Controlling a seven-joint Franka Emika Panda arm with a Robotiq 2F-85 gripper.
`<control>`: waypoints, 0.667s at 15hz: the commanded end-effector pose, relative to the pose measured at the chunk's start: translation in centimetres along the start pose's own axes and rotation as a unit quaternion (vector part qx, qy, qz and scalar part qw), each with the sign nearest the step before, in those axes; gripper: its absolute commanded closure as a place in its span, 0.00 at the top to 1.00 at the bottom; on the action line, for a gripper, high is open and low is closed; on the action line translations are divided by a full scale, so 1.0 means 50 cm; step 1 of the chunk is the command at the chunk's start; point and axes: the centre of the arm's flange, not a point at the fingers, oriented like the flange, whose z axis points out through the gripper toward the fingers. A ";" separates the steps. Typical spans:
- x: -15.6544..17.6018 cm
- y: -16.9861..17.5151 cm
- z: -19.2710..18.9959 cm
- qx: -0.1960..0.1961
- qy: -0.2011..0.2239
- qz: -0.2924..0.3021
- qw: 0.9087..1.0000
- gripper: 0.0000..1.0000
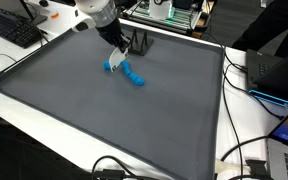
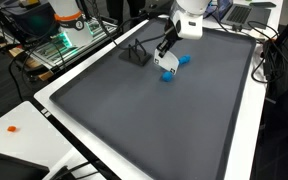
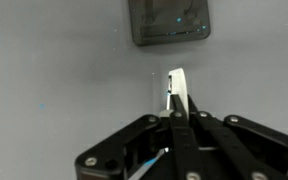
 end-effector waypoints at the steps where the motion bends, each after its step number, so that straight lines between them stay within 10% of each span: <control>1: -0.079 0.021 -0.028 0.036 0.003 0.036 0.999 0.01; 10: -0.201 0.052 -0.085 0.153 -0.002 0.234 0.960 0.01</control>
